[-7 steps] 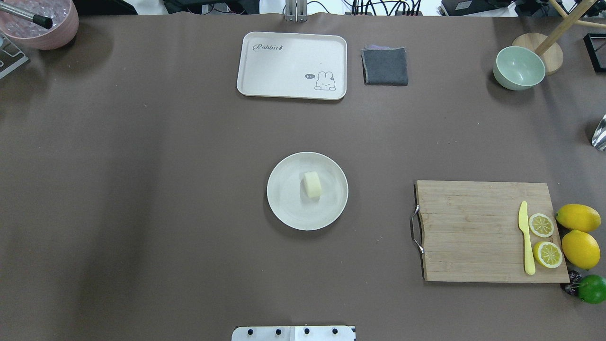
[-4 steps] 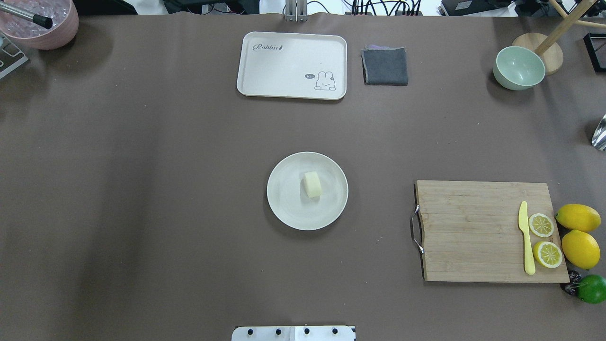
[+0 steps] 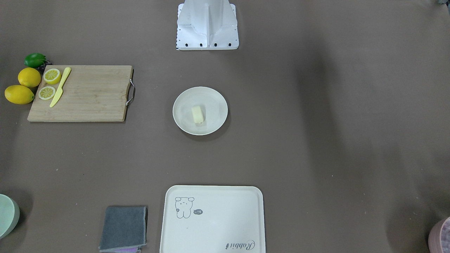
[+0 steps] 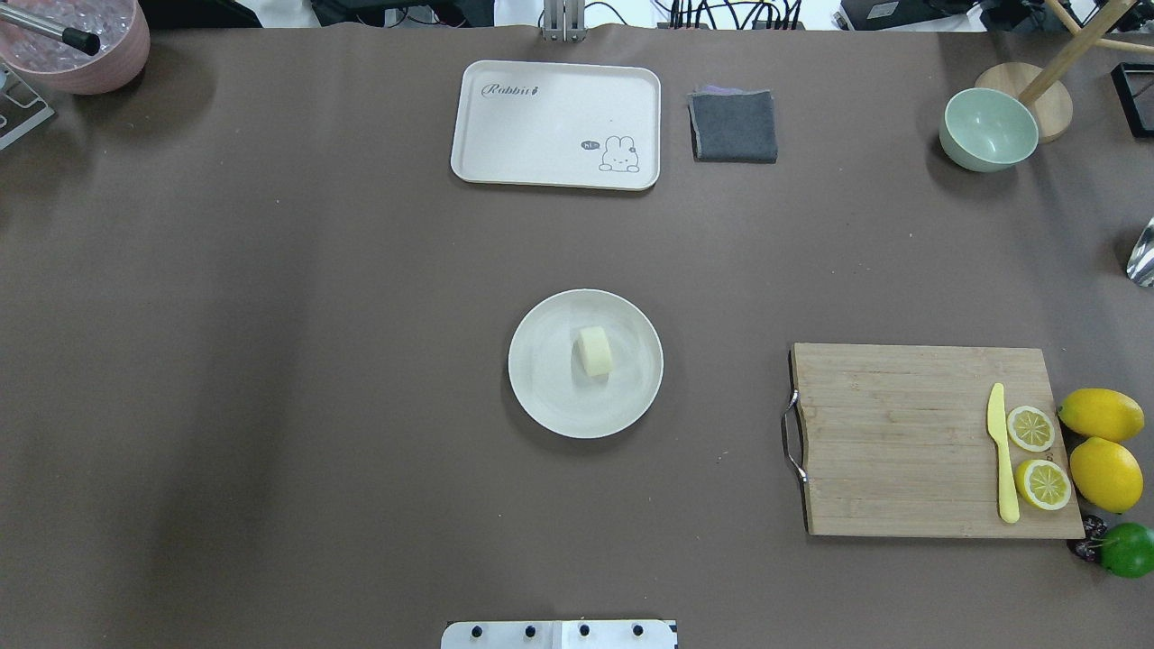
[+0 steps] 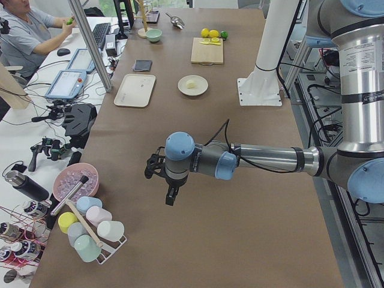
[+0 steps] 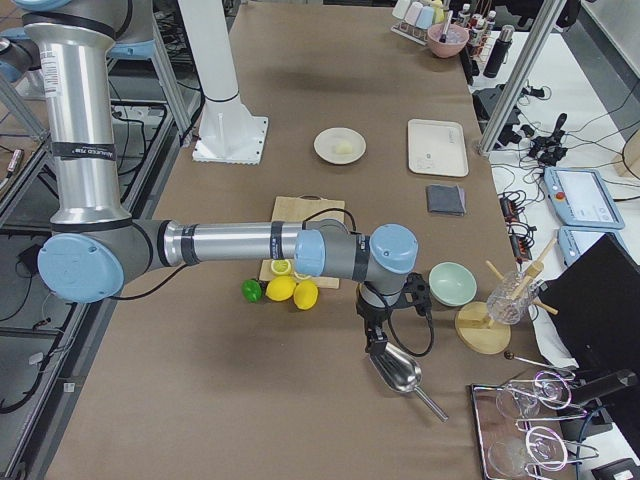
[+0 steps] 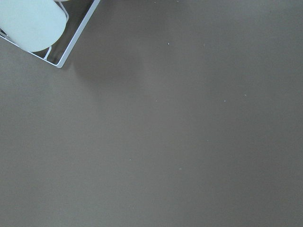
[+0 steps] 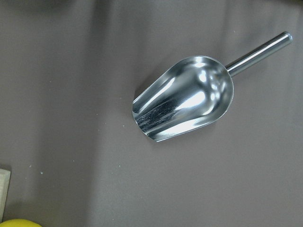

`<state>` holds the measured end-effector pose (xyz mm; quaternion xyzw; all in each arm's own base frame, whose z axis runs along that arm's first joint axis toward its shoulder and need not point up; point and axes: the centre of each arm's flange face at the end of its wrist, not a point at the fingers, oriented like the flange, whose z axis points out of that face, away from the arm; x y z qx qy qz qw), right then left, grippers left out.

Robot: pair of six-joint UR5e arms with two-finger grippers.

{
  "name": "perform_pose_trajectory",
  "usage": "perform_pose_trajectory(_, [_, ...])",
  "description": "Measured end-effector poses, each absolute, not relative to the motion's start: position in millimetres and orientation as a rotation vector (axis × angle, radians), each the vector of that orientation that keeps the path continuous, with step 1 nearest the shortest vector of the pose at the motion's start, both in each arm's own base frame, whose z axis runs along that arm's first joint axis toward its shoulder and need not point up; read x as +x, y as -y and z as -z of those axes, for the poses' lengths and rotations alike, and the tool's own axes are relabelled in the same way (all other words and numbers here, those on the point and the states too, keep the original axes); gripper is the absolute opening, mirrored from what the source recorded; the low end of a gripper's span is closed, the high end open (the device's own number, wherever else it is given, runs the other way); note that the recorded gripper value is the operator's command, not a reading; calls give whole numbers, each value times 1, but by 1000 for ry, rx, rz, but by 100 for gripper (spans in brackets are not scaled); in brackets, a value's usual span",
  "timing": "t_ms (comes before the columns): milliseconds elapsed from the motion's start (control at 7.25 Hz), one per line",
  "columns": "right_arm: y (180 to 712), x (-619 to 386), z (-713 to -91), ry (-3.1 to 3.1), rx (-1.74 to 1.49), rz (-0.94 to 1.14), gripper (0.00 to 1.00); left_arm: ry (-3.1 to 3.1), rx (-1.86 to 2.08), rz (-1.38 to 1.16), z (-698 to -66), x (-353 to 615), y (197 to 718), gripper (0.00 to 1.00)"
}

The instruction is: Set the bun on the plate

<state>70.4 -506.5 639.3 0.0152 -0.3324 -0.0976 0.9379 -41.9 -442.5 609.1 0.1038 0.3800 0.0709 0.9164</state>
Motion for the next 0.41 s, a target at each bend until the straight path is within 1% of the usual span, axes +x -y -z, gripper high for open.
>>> perform_pose_trajectory(414, [506,66,-641,684,26,205,100,-782,222,-147,-602,-42,441,97])
